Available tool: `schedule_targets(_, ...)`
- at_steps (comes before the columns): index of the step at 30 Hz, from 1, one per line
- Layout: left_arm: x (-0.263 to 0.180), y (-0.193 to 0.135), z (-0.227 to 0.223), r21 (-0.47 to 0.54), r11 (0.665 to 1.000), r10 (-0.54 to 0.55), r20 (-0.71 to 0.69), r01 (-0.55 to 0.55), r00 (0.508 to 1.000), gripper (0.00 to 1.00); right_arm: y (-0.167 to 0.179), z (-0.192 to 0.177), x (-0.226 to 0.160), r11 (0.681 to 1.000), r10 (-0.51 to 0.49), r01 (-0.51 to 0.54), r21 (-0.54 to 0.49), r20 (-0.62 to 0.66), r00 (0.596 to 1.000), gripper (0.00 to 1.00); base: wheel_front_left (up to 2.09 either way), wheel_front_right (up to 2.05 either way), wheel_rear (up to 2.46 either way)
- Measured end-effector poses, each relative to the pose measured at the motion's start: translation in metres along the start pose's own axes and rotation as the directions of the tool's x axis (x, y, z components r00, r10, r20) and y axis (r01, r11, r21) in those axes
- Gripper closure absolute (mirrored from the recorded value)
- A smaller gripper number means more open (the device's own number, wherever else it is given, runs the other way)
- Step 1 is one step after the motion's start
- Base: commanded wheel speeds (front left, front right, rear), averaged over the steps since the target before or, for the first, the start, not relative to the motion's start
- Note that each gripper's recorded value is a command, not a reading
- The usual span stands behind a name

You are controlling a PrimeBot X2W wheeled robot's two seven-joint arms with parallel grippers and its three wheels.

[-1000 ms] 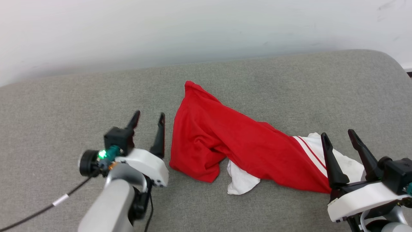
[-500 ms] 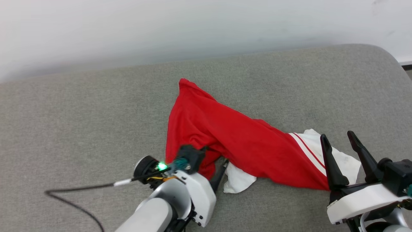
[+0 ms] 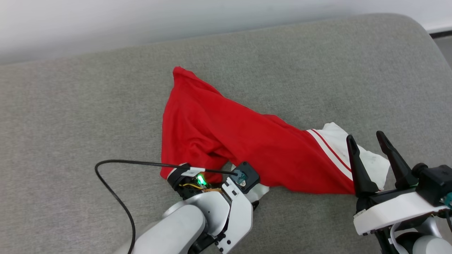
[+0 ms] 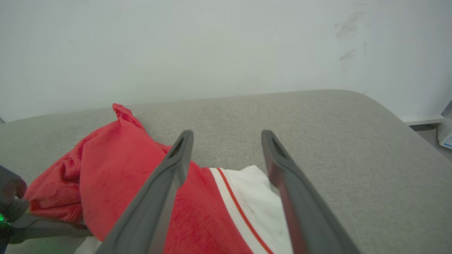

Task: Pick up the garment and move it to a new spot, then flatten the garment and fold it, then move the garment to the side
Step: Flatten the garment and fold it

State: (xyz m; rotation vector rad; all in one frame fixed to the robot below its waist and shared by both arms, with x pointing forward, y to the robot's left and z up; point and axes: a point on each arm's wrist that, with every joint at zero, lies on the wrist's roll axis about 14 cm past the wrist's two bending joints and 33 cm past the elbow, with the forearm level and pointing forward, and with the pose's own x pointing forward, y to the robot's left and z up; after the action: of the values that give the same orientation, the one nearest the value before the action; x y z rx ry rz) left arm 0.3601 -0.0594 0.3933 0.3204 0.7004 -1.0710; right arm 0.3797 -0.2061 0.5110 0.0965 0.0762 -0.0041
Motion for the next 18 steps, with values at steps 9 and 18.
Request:
schedule_targets(9, 0.017, -0.002, -0.015, 0.024, 0.997, -0.067, -0.139, 0.071, 0.988, 1.00, -0.012, -0.012, 0.000, 0.999, -0.039, 0.039, 0.006, -0.028, 0.999, 0.00, 0.00, 0.00, 0.00)
schedule_targets(18, -0.009, 0.011, 0.006, 0.082, 0.996, 0.020, -0.005, -0.020, 1.000, 1.00, -0.004, -0.003, 0.005, 1.000, -0.012, 0.012, 0.016, 0.004, 1.000, 0.00, 0.00, 0.00, 0.00)
